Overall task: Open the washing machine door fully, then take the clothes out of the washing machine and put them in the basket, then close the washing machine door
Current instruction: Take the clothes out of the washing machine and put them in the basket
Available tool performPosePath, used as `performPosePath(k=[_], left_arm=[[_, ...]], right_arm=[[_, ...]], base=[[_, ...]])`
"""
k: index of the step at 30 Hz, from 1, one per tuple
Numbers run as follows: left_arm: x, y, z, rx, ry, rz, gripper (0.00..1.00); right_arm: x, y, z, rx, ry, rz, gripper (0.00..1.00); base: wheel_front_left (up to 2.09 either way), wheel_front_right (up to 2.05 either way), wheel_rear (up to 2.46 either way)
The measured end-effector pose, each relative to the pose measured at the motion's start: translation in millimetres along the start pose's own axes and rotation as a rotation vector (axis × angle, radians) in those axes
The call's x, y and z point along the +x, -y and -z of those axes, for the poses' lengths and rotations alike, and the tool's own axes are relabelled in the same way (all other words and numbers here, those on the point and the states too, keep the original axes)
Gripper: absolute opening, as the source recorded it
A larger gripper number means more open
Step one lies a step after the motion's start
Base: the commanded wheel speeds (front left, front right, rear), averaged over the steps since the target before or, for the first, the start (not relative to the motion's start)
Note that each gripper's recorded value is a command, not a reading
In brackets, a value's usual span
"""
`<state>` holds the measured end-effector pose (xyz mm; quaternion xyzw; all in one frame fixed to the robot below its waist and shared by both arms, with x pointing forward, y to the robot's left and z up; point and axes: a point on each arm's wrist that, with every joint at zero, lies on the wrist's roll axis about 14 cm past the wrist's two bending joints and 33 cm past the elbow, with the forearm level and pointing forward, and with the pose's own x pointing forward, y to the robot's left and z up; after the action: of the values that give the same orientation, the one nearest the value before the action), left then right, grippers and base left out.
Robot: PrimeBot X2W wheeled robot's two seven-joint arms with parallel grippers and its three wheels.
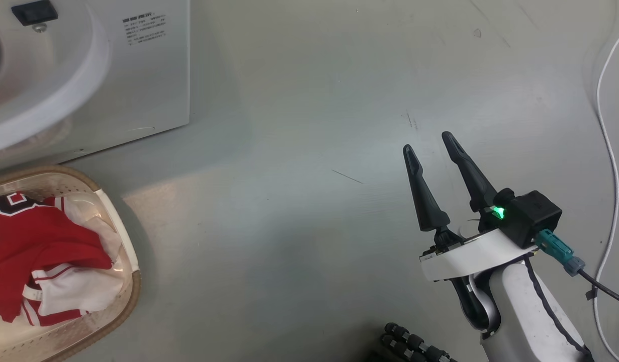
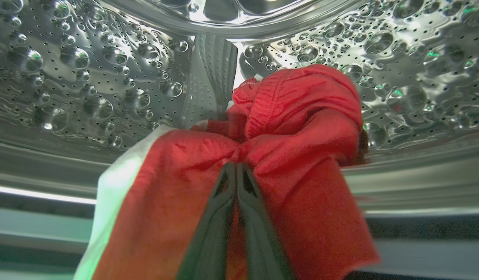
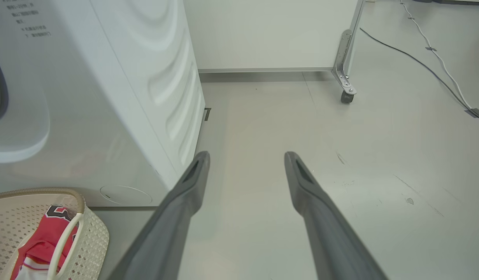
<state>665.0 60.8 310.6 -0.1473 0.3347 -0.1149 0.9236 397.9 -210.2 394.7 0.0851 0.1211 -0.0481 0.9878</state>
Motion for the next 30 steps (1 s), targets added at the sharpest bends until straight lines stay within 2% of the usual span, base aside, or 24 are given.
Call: performPosePath(k=[14,30], left_arm=[[-14.6,9.2,-8.1,0.027,0.057,0.014,0.0],[-65.3,1.9,3.6,0.056,0.109,-0.004,0.0]], right_arm=[[1.5,-0.3,-15.3,-0.007,0.046,-0.001,1.0],[1.5,-16.4,-37.1,-0.014,0.114,-0.057,1.0]], base=[[0.0,0.0,0.0],[0.0,0.0,0.0]])
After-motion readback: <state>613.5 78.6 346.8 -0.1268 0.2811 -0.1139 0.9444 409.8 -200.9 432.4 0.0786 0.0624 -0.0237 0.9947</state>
